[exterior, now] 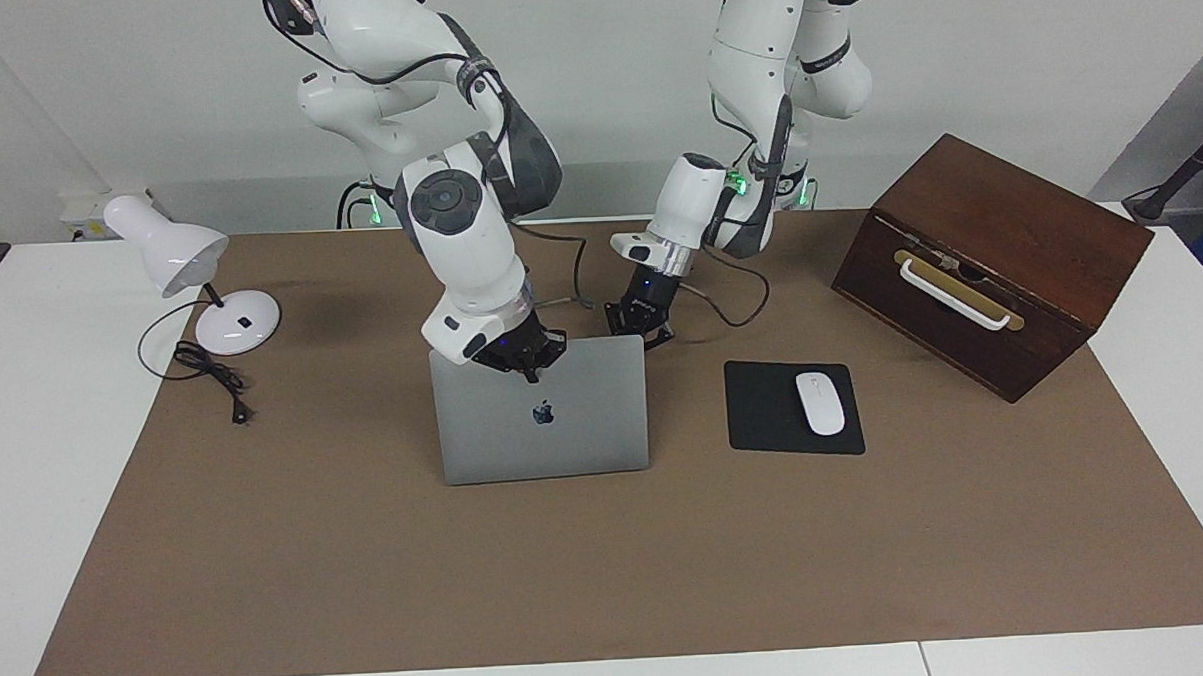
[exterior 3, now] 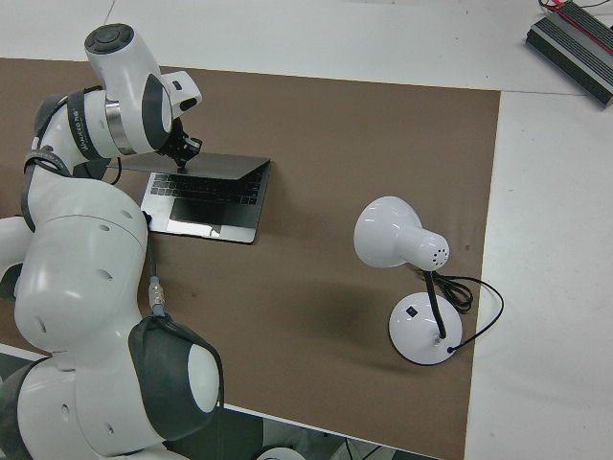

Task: Close laptop with both arms
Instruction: 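Press the lid flat onto the keyboard with the right gripper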

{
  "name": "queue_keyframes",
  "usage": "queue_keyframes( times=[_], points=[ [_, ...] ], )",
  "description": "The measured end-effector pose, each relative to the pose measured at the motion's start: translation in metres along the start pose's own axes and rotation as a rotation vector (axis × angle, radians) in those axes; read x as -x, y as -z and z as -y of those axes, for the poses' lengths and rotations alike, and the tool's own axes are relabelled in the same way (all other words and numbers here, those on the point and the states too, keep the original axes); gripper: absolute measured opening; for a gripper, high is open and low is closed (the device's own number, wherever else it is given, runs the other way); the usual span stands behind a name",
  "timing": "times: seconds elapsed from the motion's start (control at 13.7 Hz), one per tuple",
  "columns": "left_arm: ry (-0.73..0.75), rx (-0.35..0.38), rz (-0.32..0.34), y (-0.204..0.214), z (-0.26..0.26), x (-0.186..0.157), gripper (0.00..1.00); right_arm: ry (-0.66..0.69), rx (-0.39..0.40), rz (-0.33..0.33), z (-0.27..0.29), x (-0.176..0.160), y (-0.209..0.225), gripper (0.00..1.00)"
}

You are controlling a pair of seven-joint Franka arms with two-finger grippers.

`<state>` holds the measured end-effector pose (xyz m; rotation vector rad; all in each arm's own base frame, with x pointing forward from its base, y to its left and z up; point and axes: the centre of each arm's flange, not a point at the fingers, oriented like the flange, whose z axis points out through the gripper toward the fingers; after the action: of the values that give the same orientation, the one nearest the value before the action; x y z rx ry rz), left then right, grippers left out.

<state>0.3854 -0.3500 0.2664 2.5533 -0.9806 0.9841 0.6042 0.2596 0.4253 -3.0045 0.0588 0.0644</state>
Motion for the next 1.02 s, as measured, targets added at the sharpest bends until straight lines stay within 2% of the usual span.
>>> queue_keyframes(
  times=[0.29, 1.02],
  points=[
    [-0.014, 0.0, -0.001, 0.0, 0.0, 0.0, 0.01, -0.004, 0.007, 0.014, -0.003, 0.002, -0.013, 0.01],
    [-0.017, 0.0, -0.003, 0.0, 0.0, 0.001, 0.01, -0.012, 0.001, -0.016, -0.007, -0.001, -0.038, 0.01]
  ],
)
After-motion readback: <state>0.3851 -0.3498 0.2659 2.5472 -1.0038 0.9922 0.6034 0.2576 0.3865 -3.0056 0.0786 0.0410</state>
